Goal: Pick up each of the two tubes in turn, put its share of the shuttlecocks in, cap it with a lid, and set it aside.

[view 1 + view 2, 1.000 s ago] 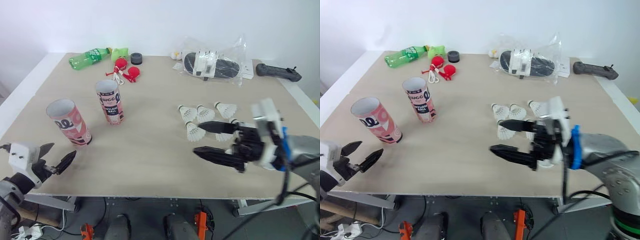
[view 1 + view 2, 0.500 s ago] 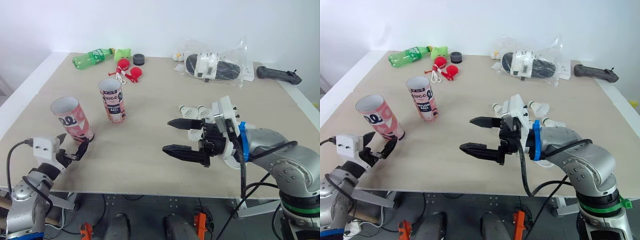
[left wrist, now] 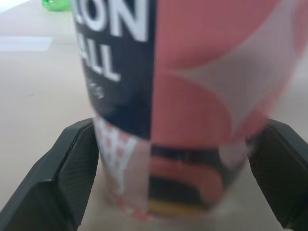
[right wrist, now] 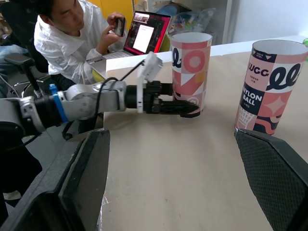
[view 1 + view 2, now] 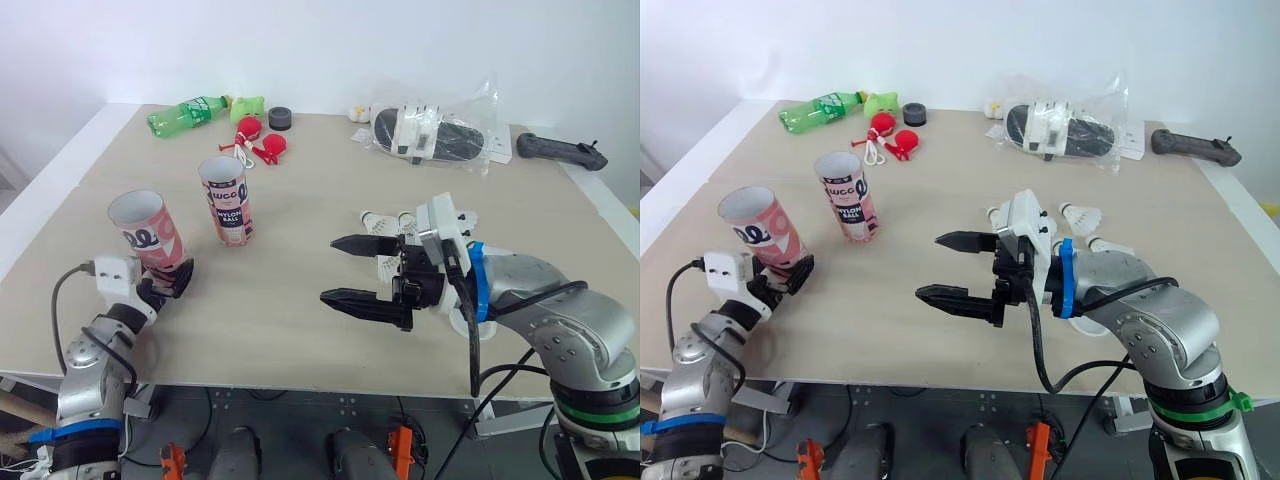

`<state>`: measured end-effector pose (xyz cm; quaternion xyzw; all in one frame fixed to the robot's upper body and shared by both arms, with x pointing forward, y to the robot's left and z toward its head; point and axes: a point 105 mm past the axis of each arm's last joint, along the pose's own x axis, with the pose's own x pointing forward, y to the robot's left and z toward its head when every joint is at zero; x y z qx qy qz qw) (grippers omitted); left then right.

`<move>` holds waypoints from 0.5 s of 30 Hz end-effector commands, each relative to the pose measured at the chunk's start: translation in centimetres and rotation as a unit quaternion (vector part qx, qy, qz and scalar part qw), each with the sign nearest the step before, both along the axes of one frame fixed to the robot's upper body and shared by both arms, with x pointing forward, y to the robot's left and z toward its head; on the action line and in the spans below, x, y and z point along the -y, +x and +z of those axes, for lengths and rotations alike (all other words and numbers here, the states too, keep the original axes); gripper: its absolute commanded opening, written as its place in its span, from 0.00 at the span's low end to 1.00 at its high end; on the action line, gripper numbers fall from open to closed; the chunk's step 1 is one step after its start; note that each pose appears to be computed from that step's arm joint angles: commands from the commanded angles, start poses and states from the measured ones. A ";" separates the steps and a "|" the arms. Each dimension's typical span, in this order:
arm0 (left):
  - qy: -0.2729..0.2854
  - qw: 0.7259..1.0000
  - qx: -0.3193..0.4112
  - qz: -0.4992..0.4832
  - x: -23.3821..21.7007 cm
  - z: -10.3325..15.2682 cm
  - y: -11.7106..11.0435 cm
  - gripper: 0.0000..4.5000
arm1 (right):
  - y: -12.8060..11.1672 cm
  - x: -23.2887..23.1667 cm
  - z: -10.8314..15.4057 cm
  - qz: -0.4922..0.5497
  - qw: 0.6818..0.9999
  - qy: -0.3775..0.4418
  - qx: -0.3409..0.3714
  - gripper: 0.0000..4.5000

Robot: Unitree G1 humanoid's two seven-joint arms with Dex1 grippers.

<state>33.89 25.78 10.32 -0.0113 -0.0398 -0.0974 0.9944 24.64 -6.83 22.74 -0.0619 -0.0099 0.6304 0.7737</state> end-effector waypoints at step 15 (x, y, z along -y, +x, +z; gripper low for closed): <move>0.035 0.999 0.026 -0.013 0.3 0.6 1.8 0.67 | -0.5 -0.2 0.5 0.003 1.000 0.000 0.017 1.00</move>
